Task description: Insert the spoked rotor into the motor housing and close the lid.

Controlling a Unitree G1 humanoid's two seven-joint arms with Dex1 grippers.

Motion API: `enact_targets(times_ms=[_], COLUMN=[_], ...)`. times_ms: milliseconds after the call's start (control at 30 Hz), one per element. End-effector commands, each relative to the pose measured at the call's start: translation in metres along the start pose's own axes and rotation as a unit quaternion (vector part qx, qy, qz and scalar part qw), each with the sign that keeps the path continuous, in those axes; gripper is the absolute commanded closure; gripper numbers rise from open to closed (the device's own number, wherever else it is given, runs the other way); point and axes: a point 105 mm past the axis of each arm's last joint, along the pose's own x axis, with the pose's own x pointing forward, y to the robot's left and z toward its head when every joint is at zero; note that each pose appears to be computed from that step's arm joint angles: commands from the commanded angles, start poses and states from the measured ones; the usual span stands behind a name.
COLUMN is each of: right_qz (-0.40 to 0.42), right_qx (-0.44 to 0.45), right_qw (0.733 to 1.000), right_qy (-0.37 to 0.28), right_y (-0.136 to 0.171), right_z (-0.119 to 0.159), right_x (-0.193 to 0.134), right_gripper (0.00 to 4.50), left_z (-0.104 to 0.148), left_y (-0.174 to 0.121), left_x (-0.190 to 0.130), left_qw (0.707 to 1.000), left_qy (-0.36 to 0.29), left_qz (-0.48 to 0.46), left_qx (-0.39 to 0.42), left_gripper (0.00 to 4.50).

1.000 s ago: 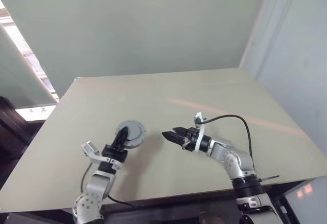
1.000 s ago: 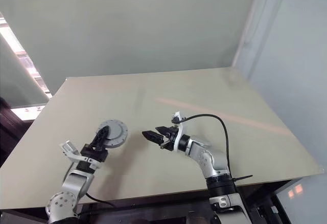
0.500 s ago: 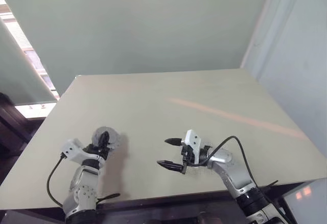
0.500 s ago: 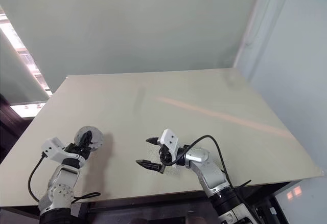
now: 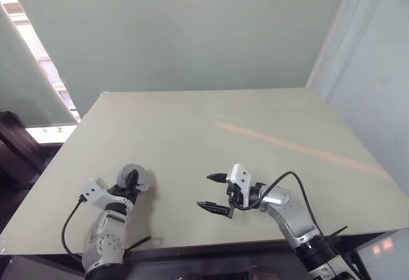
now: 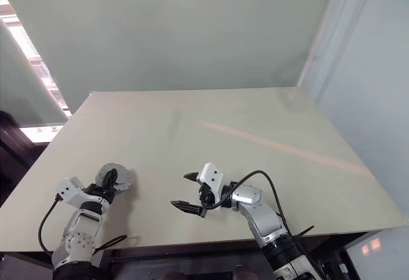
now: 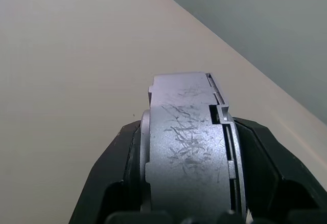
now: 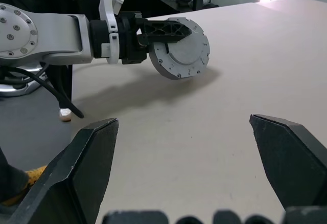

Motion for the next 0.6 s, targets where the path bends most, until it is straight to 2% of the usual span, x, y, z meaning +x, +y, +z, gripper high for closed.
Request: enact_targets(times_ms=[33, 233, 400, 567, 600], right_qz=[-0.004, -0.005, -0.01, -0.012, -0.012], right_qx=[-0.017, -0.019, -0.021, -0.022, -0.022], right_qw=[1.0, 1.0, 1.0, 1.0, 1.0], right_qy=[-0.011, -0.009, -0.009, -0.008, -0.007], right_y=[-0.002, -0.002, -0.004, -0.006, -0.006], right_z=[0.007, 0.007, 0.007, 0.007, 0.006], right_x=[0.001, 0.001, 0.0, 0.0, 0.0], right_gripper=[0.0, 0.0, 0.0, 0.0, 0.0], left_z=[0.022, 0.019, 0.019, 0.014, 0.013], left_y=[-0.017, -0.014, 0.009, 0.013, 0.014], left_x=[0.007, 0.006, 0.003, 0.001, 0.0], left_qw=[0.999, 0.999, 0.998, 0.998, 0.998], left_qy=[-0.04, -0.037, -0.038, -0.03, -0.03], left_qz=[-0.034, -0.024, 0.039, 0.052, 0.053], left_qx=[0.008, 0.002, 0.019, 0.025, 0.026], left_gripper=[2.3, 2.3, 2.3, 2.3, 1.95])
